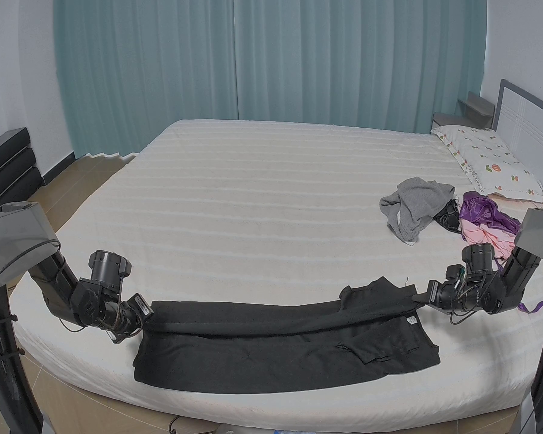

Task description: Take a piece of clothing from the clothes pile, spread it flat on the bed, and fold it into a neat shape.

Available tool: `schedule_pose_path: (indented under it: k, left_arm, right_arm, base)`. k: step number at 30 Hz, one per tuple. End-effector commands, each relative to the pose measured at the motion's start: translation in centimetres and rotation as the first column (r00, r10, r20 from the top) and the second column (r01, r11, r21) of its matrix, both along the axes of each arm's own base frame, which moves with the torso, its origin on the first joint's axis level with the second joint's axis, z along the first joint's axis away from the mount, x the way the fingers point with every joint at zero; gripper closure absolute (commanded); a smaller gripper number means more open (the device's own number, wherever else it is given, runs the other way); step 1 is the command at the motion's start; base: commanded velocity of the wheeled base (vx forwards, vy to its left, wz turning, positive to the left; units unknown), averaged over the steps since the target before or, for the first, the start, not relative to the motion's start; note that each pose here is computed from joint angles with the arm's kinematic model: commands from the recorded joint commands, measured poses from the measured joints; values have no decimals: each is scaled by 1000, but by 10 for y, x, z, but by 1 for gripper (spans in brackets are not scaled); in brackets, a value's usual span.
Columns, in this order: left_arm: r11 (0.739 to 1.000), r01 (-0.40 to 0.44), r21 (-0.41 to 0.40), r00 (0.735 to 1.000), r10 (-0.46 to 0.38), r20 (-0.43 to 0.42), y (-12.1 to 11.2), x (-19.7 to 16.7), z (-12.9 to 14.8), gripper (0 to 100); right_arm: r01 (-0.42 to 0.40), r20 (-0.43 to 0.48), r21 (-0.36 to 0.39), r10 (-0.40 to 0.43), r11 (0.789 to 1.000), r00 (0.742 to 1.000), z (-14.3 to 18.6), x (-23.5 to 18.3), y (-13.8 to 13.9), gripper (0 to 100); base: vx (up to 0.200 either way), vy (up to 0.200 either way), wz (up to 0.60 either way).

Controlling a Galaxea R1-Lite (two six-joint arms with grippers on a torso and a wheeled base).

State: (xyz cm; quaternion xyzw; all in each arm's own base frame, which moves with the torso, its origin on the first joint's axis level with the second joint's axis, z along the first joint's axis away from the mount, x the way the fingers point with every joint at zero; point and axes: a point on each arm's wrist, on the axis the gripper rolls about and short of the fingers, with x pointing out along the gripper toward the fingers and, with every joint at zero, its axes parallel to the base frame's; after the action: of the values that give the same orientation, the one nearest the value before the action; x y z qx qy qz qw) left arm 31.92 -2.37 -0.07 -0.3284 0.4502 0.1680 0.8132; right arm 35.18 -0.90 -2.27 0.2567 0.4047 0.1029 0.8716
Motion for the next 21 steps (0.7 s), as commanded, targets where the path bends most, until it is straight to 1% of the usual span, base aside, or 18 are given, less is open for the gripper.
schedule_pose_path:
  k: [1, 3, 4, 5, 8, 11, 13, 16, 17, 18, 21]
  left_arm:
    - [1000, 23, 11, 999, -23, -41, -3, -5, -10, 100]
    - [999, 34, 18, 998, -33, -52, -6, -6, -13, 100]
    - [999, 39, 19, 998, -37, -59, -7, -7, -15, 100]
    - [999, 42, 19, 997, -40, -59, -8, -7, -15, 0]
    - [999, 46, 19, 997, -45, -68, -10, -8, -17, 0]
    - [999, 51, 19, 997, -49, -63, -12, -8, -16, 0]
    - [999, 39, 13, 998, -39, -45, -11, -6, -12, 0]
    - [1000, 20, 2, 1000, -20, 1, -6, 1, -2, 0]
    - [1000, 18, 2, 1000, -18, 2, -6, 1, -2, 0]
    - [1000, -5, -4, 999, 5, 36, 0, 8, 6, 0]
    - [999, -40, -23, 997, 42, 68, 4, 20, 9, 0]
  right_arm:
    - [-15, -21, -11, 15, 1000, 1000, -7, -3, 1, 100]
    - [-29, -22, -26, 28, 999, 999, -9, -5, 1, 100]
    - [-34, -25, -31, 34, 999, 999, -10, -7, 1, 0]
    - [-38, -27, -34, 37, 999, 999, -11, -7, 1, 0]
    - [-44, -26, -37, 43, 998, 999, -11, -7, 2, 0]
    - [-40, -18, -22, 39, 999, 999, -5, -8, 3, 0]
    - [-25, 12, 0, 25, 1000, 1000, 7, -6, 2, 0]
    - [8, 25, 51, -9, 999, 1000, 16, 0, 2, 0]
    - [10, 27, 53, -11, 999, 1000, 17, 0, 2, 0]
    - [25, 29, 70, -28, 997, 999, 18, 6, 2, 0]
    - [39, 22, 88, -41, 995, 999, 13, 13, 3, 0]
  base:
    - [0, 0, 0]
    - [0, 0, 0]
    - [0, 0, 0]
    - [0, 0, 0]
    - [0, 0, 0]
    - [0, 0, 0]
    - [0, 0, 0]
    - [0, 0, 0]
    - [0, 0, 0]
    - [0, 0, 0]
    - [0, 0, 0]
